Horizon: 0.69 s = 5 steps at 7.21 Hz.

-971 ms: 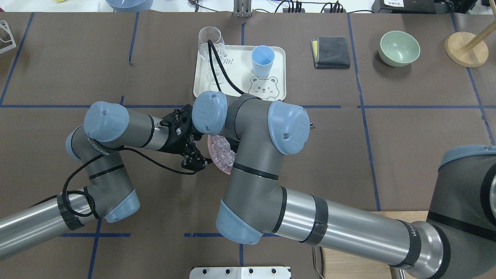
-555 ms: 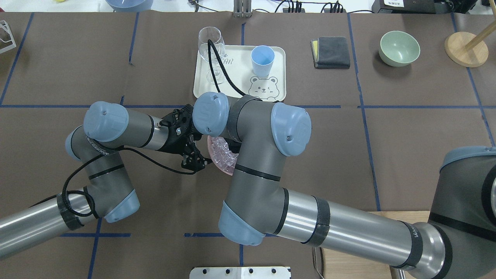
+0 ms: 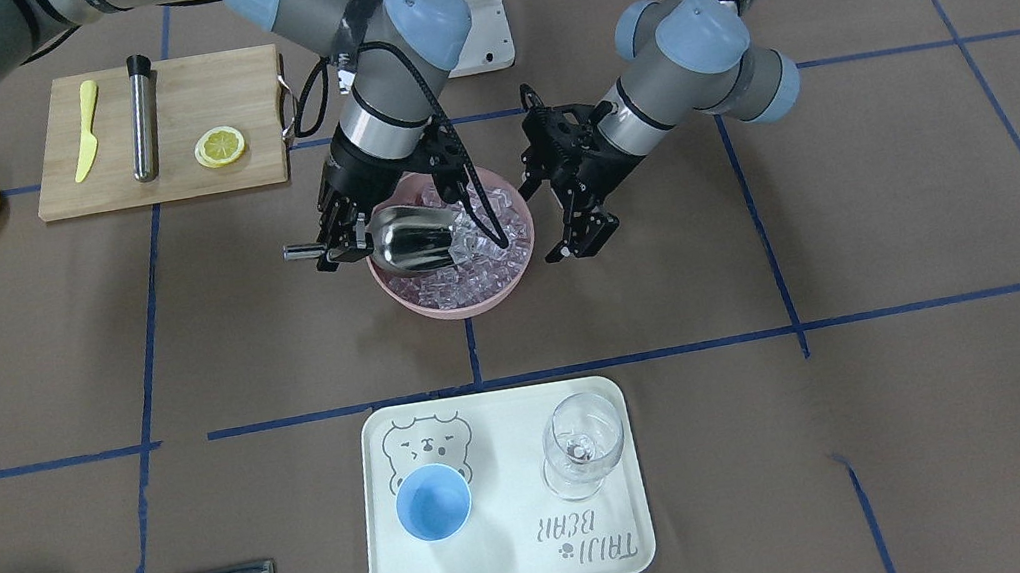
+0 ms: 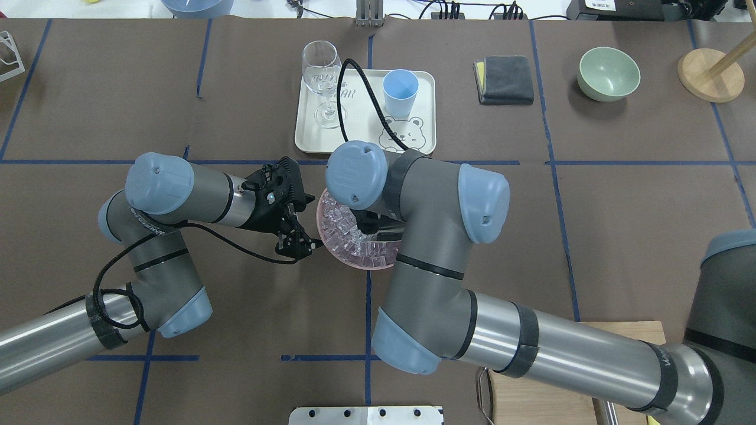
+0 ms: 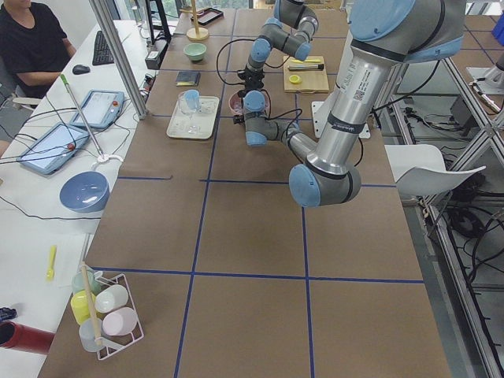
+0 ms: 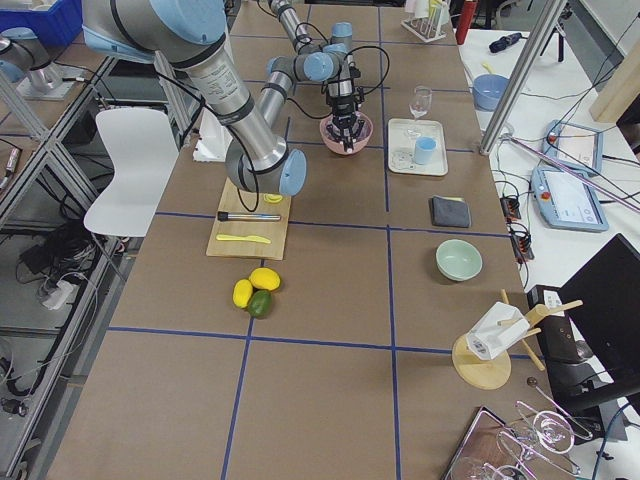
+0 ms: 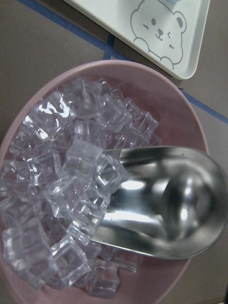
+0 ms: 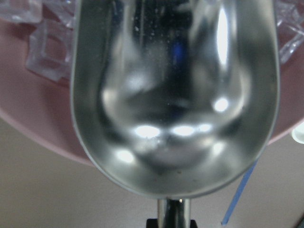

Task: Put ice in cup with scoop
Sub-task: 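Lift the scoop full of ice cubes out of the bowl with the right gripper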

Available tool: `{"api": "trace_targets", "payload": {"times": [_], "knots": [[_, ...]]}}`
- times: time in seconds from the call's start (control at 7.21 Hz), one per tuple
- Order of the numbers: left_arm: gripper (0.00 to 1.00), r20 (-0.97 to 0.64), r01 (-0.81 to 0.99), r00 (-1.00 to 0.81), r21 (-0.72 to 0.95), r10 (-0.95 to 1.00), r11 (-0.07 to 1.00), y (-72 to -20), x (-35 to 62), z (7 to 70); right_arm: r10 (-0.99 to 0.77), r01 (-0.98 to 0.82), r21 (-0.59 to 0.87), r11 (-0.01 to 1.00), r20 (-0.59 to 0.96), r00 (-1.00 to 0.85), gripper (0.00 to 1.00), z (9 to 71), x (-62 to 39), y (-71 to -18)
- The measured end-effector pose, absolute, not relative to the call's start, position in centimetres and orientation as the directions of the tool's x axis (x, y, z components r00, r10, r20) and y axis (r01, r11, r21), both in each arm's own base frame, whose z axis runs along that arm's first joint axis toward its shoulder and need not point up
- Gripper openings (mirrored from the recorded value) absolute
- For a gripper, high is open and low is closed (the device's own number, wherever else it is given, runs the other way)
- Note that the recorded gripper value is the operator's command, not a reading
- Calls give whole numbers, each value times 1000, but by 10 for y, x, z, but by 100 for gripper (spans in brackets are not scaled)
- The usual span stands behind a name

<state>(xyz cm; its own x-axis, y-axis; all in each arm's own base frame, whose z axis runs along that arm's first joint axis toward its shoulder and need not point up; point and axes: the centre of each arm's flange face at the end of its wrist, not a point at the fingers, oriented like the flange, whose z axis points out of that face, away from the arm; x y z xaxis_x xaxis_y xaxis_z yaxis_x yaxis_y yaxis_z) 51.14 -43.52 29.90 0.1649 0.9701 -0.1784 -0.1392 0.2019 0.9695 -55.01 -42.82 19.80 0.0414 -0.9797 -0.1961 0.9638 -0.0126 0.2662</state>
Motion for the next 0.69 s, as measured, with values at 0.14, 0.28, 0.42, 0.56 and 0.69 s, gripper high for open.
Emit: {"api": "trace_targets", "payload": {"times": [0.14, 0.28, 0.42, 0.56, 0.69], "knots": [[100, -178, -137, 168, 970, 970, 202, -437, 510, 298, -984, 940, 342, 19, -161, 79, 0, 211, -539, -433], [100, -178, -136, 169, 970, 969, 202, -438, 508, 298, -986, 915, 400, 49, -127, 108, 0, 221, -529, -437], [100, -178, -136, 171, 970, 969, 202, -438, 508, 298, -985, 896, 438, 71, -108, 131, 0, 227, -525, -439], [100, -178, -136, 172, 970, 969, 202, -439, 507, 298, -984, 878, 469, 90, -94, 151, 0, 232, -523, -440], [100, -178, -136, 174, 970, 968, 203, -440, 506, 298, -982, 858, 503, 107, -80, 169, 0, 238, -524, -439]]}}
